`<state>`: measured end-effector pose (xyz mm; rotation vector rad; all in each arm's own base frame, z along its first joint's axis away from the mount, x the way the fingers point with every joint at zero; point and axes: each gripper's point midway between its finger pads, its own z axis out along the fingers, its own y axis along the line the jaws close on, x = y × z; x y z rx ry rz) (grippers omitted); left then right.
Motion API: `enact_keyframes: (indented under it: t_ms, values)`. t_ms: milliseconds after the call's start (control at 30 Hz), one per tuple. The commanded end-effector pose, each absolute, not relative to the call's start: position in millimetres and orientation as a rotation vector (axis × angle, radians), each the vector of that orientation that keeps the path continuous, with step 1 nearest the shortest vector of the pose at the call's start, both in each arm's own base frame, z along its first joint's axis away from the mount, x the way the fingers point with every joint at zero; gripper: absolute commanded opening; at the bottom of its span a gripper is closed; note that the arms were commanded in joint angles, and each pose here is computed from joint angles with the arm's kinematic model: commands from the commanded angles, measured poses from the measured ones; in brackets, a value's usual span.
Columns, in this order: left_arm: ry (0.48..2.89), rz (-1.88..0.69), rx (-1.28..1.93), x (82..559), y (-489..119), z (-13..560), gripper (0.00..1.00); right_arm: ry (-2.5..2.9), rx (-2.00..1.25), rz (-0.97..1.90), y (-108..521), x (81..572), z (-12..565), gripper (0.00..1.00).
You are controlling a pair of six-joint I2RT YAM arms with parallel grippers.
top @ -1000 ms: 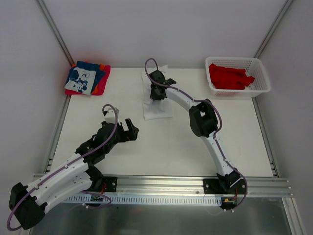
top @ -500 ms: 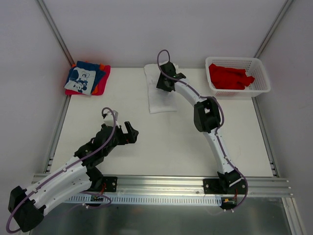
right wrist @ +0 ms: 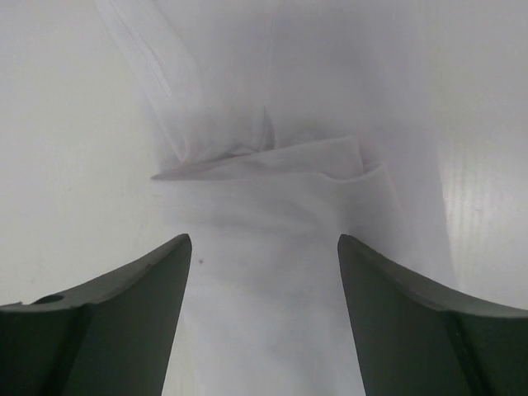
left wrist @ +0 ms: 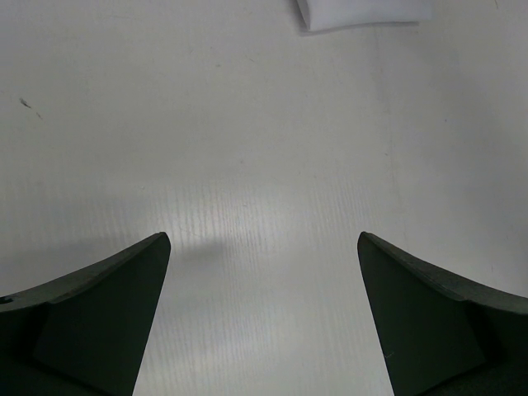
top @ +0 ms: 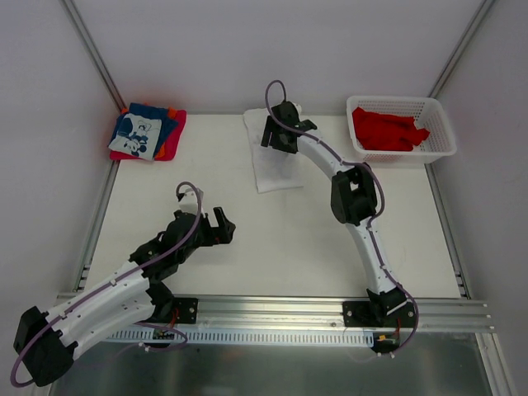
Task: Fold and stack the t-shirts
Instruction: Fold the tshirt
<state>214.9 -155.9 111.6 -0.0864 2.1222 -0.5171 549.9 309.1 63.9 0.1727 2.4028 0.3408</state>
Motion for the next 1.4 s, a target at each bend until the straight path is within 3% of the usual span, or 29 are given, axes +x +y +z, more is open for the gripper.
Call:
enact_keyframes:
  t_ms: [0, 33, 167, 300, 467, 500, 533, 633, 933, 1367]
  values:
    - [2.043, -0.499, -0.072, 228, -158, 127, 0.99, 2.249, 0.096, 0.342, 290, 538, 189, 0.77]
    - [2.014, -0.469, -0.037, 235, -158, 132, 0.99, 2.248, 0.098, 0.308, 281, 532, 198, 0.82]
    - [1.915, -0.511, 0.039, 264, -188, 163, 0.99, 2.225, 0.109, 0.189, 234, 487, 239, 0.85]
    - [1.79, -0.648, 0.047, 295, -220, 195, 0.99, 2.328, 0.176, 0.031, 177, 436, 199, 0.89]
    - [1.752, -0.866, -0.137, 340, -239, 174, 0.99, 2.429, 0.292, 0.118, 146, 395, 147, 0.9]
    - [1.652, -0.962, -0.176, 347, -247, 194, 0.99, 2.427, 0.314, 0.142, 141, 393, 141, 0.91]
    - [1.681, -0.988, -0.19, 354, -255, 170, 0.99, 2.448, 0.31, 0.213, 144, 382, 125, 0.91]
    - [1.607, -1.157, -0.241, 373, -268, 160, 0.99, 2.443, 0.375, 0.34, 142, 378, 112, 0.91]
    - [1.666, -1.059, -0.346, 389, -261, 116, 0.99, 2.477, 0.379, 0.299, 129, 371, 94, 0.91]
    - [1.658, -1.079, -0.532, 399, -267, 99, 0.99, 2.459, 0.378, 0.322, 142, 410, 89, 0.91]
